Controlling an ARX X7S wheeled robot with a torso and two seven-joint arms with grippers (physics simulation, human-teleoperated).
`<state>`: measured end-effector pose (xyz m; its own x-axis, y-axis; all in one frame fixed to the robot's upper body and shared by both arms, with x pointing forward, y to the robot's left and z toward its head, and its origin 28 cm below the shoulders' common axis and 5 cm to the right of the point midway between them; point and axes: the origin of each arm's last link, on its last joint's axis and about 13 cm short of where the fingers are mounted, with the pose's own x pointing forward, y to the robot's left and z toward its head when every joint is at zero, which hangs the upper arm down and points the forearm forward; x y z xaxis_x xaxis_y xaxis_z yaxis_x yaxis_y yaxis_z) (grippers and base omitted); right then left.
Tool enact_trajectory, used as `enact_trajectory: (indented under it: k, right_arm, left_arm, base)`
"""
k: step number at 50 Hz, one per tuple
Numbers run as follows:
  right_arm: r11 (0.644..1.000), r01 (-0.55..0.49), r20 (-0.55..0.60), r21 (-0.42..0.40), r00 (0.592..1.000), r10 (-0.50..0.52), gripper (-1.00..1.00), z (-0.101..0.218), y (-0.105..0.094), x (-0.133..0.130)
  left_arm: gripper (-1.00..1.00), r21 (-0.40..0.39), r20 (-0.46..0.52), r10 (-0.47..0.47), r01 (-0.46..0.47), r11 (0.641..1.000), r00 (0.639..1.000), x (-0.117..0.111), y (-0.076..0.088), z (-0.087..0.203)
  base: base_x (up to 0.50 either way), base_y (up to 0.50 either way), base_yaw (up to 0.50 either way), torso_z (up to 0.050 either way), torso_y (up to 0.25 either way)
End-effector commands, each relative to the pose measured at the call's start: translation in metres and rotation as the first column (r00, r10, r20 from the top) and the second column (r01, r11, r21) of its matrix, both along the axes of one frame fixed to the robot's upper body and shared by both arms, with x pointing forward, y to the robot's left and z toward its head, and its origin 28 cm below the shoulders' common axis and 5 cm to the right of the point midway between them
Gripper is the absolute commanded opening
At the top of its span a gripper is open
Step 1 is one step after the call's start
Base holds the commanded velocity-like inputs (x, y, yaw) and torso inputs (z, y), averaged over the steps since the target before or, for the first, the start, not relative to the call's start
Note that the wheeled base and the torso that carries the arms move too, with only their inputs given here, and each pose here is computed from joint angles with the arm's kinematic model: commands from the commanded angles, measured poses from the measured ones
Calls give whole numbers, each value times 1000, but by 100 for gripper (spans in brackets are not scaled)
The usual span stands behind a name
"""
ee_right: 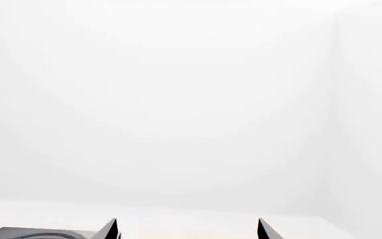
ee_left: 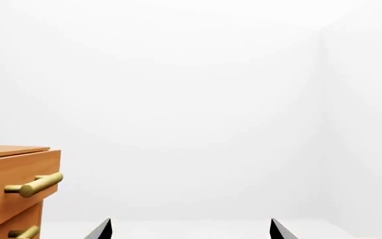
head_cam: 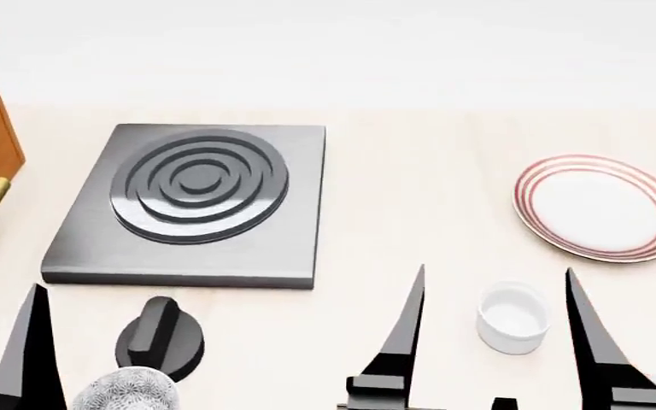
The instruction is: Pick the akita bowl on the cookies box and place it on the plate.
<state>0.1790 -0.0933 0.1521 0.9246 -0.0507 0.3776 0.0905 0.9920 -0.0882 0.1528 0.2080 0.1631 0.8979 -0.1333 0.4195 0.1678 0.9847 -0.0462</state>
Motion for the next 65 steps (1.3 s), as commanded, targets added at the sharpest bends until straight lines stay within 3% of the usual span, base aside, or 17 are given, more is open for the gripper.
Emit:
enact_trajectory:
  k: [1, 41, 49, 65]
  right_arm:
    - [999, -19, 42, 38, 999, 18, 100, 2, -1, -3]
    - [999, -14, 41, 36, 999, 13, 100, 3, -1, -3]
    - [1000, -15, 36, 11, 999, 15, 100, 3, -1, -3]
    - [1000, -9, 25, 15, 1000, 9, 100, 2, -1, -2]
  left_arm:
    - [100, -8, -2, -10, 10, 1000, 1000, -1, -1, 1]
    - [100, -11, -3, -17, 17, 1000, 1000, -1, 0, 1]
    - [100, -10, -5, -16, 16, 1000, 1000, -1, 0, 1]
    - [100, -14, -23, -13, 12, 1000, 1000, 1, 0, -1]
  base:
    - [0, -500, 0, 0, 0]
    - [0, -500, 0, 0, 0]
    - [41, -5, 0, 0, 0]
    - [495, 0, 0, 0, 0]
